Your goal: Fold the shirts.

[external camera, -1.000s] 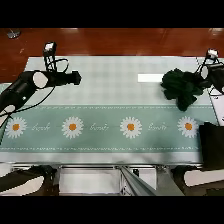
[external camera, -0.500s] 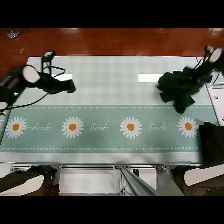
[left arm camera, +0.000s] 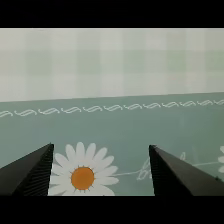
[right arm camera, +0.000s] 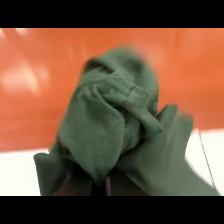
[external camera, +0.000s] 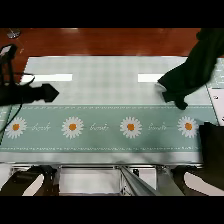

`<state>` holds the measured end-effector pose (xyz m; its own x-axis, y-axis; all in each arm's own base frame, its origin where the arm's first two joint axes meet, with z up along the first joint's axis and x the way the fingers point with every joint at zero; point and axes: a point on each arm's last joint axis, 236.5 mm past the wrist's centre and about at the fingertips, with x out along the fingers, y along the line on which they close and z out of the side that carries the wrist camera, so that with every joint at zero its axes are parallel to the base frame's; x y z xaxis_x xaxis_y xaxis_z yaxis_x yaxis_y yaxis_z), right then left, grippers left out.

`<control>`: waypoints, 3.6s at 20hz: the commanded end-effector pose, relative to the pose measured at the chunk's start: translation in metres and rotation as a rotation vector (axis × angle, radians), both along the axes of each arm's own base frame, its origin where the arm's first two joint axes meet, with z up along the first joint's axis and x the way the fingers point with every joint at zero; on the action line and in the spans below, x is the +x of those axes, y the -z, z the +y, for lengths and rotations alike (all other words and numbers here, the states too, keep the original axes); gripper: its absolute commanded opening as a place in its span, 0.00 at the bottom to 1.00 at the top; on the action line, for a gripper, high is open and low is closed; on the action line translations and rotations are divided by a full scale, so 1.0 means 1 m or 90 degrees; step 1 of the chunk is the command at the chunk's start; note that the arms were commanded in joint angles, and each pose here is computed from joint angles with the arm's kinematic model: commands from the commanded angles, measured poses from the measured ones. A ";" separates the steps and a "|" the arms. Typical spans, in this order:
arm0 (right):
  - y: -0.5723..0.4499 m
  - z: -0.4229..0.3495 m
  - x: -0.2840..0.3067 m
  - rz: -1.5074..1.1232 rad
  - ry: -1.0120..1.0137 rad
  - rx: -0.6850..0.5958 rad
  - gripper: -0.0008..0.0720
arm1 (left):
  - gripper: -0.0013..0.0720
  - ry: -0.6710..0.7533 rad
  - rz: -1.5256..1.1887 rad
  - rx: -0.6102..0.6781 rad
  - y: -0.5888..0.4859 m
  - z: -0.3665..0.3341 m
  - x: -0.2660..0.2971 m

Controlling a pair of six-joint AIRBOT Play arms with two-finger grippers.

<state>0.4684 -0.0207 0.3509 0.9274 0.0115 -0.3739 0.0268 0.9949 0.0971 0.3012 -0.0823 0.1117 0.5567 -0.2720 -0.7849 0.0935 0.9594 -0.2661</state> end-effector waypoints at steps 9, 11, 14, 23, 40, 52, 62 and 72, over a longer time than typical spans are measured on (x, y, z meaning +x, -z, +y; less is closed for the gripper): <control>-0.083 0.186 -0.158 -0.095 -0.373 -0.013 0.05 | 0.98 -0.015 0.052 -0.124 0.057 -0.031 -0.064; -0.023 0.228 -0.157 0.038 -0.455 -0.027 0.05 | 0.98 -0.024 0.026 -0.128 0.053 -0.030 -0.053; 0.091 0.306 -0.163 0.240 -0.577 -0.027 0.05 | 0.98 -0.035 0.007 -0.132 0.051 -0.029 -0.042; 0.318 0.421 -0.170 0.542 -0.588 0.079 0.90 | 0.98 -0.044 0.049 -0.106 0.081 -0.025 -0.026; 0.366 0.080 -0.224 0.585 -0.076 0.389 0.86 | 0.97 0.007 0.280 -0.254 0.187 -0.046 -0.021; 0.442 0.175 -0.325 0.849 -0.229 0.298 0.86 | 0.05 0.040 0.269 -0.338 0.194 -0.090 -0.005; 0.434 0.231 -0.271 0.767 -0.279 0.436 0.23 | 0.05 0.024 0.262 -0.389 0.180 -0.099 0.002; 0.097 0.173 -0.081 0.238 -0.342 0.075 0.05 | 0.05 0.203 -0.322 -0.371 -0.202 -0.071 0.069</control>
